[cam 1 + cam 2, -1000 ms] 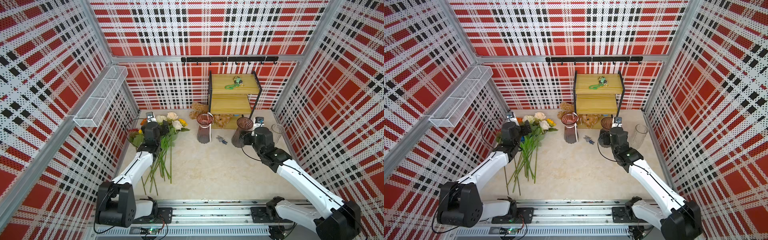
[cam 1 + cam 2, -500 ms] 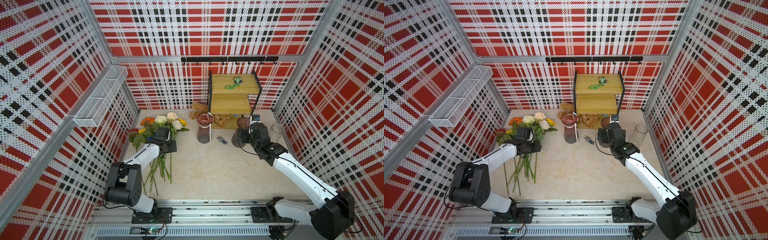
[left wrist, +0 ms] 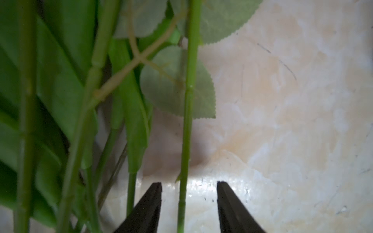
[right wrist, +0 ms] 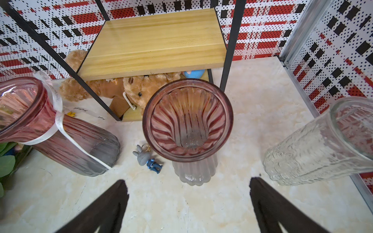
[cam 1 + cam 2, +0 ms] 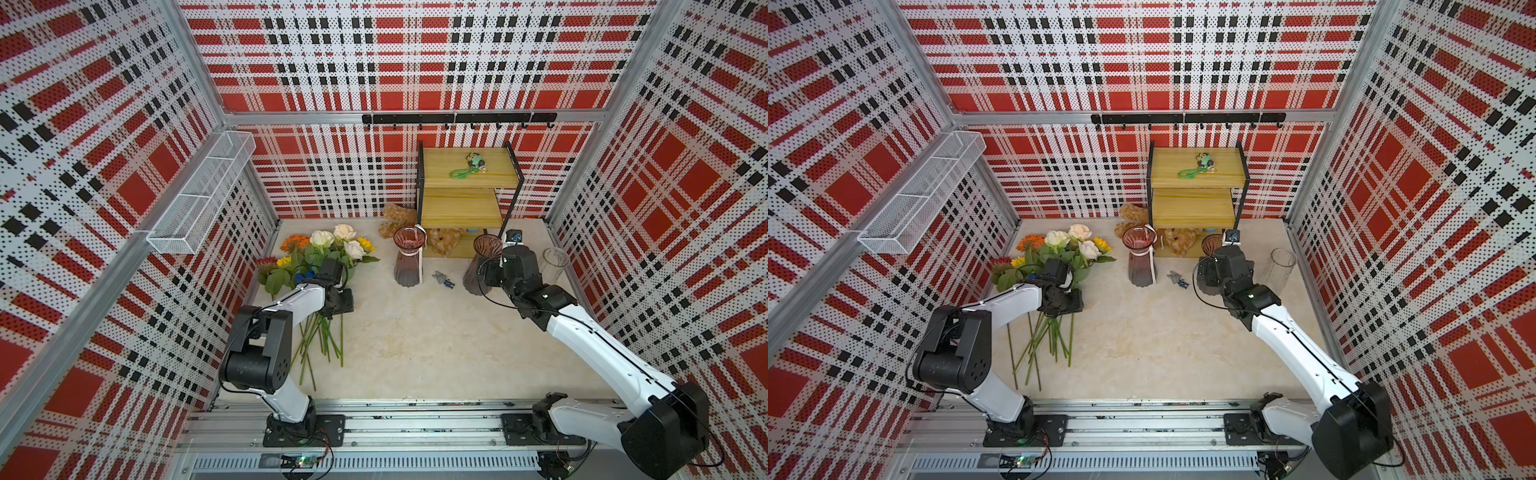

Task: Arrange the flowers in different vases according to their variety
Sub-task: Pick up the flower at the center of the board.

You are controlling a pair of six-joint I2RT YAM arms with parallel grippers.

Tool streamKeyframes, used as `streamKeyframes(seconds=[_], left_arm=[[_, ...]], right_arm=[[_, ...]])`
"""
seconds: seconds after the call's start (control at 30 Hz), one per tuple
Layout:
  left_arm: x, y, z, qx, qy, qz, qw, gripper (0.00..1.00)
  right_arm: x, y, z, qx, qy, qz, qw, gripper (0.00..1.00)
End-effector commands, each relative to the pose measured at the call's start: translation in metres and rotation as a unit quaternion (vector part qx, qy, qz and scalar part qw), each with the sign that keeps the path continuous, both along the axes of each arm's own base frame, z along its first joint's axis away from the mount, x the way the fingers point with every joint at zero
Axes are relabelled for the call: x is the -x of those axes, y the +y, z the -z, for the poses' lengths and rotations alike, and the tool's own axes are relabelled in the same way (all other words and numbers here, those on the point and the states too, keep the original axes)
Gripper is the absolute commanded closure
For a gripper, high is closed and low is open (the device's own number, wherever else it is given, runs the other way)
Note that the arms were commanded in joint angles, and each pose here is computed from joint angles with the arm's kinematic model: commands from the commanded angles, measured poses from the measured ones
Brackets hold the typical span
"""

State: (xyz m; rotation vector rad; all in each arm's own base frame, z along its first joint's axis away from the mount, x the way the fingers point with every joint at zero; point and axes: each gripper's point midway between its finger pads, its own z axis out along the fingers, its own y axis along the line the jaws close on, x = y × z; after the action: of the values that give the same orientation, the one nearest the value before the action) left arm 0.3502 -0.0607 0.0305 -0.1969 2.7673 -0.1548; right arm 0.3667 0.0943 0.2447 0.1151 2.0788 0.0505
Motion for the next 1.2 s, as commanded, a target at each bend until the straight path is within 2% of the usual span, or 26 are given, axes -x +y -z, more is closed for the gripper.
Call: streamKeyframes(seconds=[0.0, 0.3, 0.47, 0.63, 0.93, 1.03, 1.17], left_arm=[[-0.009, 0.001, -0.002, -0.009, -0.002, 0.000, 1.000, 0.55], [-0.018, -0.003, -0.012, -0.016, -0.019, 0.005, 1.000, 0.89], [-0.020, -0.003, -0.026, -0.013, -0.039, 0.006, 0.999, 1.00], [-0.023, -0.005, -0.062, -0.014, -0.089, 0.004, 0.996, 1.00], [-0.019, -0.011, -0.155, -0.028, -0.202, 0.004, 0.979, 1.00], [-0.021, -0.024, -0.203, -0.023, -0.271, 0.011, 0.962, 1.00], [-0.030, -0.042, -0.271, -0.012, -0.370, 0.006, 0.929, 1.00]], right_arm=[[-0.001, -0.001, -0.003, -0.004, -0.001, 0.001, 1.000, 0.00], [0.000, -0.001, 0.001, -0.006, 0.004, 0.000, 1.000, 0.00], [0.000, -0.001, 0.001, -0.005, 0.005, -0.001, 1.000, 0.00], [0.001, 0.000, 0.001, -0.010, 0.005, -0.001, 1.000, 0.00], [-0.001, 0.005, 0.003, -0.025, 0.007, -0.008, 1.000, 0.00], [-0.002, 0.008, 0.005, -0.030, 0.008, -0.010, 0.999, 0.00], [-0.005, 0.010, 0.006, -0.037, 0.009, -0.011, 0.999, 0.00]])
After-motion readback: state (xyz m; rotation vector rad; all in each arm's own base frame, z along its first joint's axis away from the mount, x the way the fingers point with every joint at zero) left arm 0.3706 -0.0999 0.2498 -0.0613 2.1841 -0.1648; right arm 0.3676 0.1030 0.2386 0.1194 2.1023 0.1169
